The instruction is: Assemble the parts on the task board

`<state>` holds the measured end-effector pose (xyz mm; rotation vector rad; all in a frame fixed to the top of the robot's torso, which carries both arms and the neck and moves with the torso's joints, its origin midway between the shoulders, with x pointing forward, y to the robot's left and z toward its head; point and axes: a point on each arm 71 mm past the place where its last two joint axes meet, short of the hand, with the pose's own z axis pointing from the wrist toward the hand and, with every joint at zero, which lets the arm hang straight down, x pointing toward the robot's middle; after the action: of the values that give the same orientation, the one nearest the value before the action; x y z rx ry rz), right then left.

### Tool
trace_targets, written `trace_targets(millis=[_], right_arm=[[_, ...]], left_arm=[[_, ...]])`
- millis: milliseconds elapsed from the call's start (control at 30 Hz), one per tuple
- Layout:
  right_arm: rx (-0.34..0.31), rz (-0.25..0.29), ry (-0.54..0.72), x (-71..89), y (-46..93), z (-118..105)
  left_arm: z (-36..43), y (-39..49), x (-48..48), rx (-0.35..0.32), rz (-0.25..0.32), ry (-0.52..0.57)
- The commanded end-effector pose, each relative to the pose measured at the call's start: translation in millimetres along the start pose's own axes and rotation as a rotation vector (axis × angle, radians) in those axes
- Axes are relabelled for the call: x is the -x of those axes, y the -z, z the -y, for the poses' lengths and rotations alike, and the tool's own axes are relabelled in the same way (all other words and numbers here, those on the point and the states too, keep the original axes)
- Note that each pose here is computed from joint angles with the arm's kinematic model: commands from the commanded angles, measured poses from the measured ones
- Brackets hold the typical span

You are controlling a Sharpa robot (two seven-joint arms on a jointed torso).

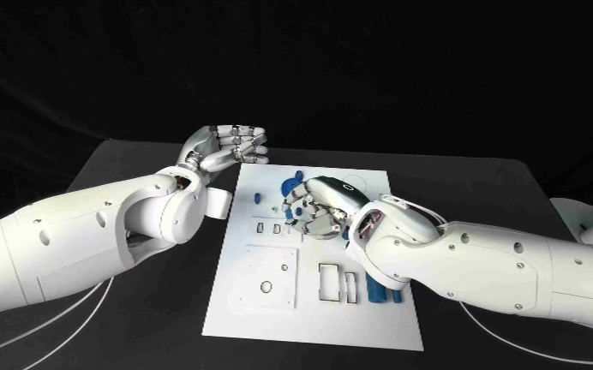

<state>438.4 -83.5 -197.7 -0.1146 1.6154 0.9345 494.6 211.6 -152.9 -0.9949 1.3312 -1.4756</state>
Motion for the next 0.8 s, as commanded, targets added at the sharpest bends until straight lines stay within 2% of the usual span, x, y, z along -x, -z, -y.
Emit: trace_targets(millis=[33, 367, 800], right_arm=[[-0.029, -0.024, 0.072, -8.2, -2.9, 1], [-0.027, -0.046, 0.106, -28.0, -9.2, -2], [-0.046, -0.071, 0.135, -36.0, -13.4, 3]], left_arm=[[0.4, -1.3, -3.4, 0.000, -0.018, 0.017], [0.2, -2.3, -5.8, 0.002, -0.023, 0.019], [0.2, -1.8, -5.1, 0.005, -0.023, 0.019]])
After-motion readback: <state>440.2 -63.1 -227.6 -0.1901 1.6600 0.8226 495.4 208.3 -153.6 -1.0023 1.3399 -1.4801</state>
